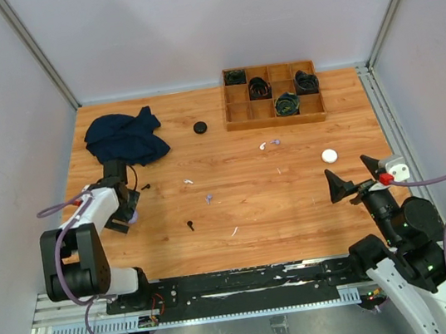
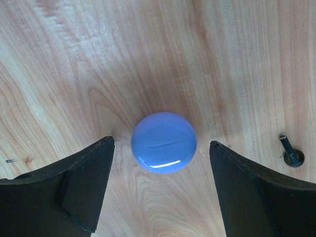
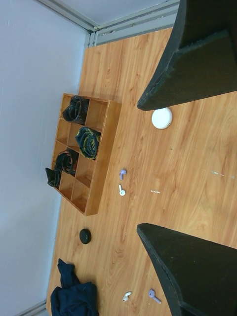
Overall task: Insert the wireless bluetooth earbuds into the charging case
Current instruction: Pick up the charging case at the center of the board.
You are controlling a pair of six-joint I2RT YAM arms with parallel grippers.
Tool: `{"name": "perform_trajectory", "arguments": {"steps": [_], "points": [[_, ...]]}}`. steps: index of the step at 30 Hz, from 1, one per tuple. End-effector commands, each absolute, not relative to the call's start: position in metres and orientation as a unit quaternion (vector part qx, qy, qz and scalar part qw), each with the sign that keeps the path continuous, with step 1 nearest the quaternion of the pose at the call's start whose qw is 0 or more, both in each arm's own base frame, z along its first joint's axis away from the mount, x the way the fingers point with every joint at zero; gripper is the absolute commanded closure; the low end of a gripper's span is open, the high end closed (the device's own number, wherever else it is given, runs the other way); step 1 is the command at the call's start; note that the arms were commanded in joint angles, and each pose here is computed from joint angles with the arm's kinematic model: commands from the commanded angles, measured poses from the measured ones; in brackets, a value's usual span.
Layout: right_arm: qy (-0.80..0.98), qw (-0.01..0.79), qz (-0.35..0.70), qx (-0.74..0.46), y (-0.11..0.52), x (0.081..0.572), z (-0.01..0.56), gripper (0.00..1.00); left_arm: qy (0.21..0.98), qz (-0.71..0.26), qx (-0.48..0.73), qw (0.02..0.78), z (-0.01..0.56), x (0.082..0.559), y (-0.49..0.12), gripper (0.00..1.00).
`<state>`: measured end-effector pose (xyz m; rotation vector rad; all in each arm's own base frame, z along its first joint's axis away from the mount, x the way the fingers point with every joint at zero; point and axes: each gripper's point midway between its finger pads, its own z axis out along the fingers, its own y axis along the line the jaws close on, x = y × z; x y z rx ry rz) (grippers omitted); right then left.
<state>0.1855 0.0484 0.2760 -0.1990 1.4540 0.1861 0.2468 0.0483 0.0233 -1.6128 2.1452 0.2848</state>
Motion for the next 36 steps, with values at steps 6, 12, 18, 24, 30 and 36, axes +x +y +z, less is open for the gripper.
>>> {"name": "perform_trajectory", "arguments": {"steps": [6, 12, 18, 24, 30, 36], "points": [[0.646, 0.751, 0.099, -0.092, 0.053, 0.183, 0.284, 0.01, 0.761, 0.114, -0.594, 0.235, 0.023, 0.265, 0.059, 0.25], [0.646, 0.751, 0.098, -0.090, 0.052, 0.183, 0.285, 0.02, 0.765, 0.102, -0.593, 0.228, 0.016, 0.261, 0.054, 0.35], [0.651, 0.747, 0.097, -0.095, 0.052, 0.183, 0.283, 0.01, 0.778, 0.087, -0.575, 0.240, 0.022, 0.261, 0.052, 0.44], [0.655, 0.735, 0.117, -0.126, 0.067, 0.184, 0.281, 0.01, 0.801, 0.058, -0.536, 0.262, 0.034, 0.266, 0.045, 0.46], [0.663, 0.725, 0.124, -0.140, 0.071, 0.183, 0.279, 0.01, 0.807, -0.015, -0.491, 0.327, 0.059, 0.279, 0.030, 0.53], [0.653, 0.716, 0.161, -0.189, 0.094, 0.180, 0.284, 0.01, 0.809, -0.068, -0.424, 0.400, 0.102, 0.296, 0.008, 0.54]]}}
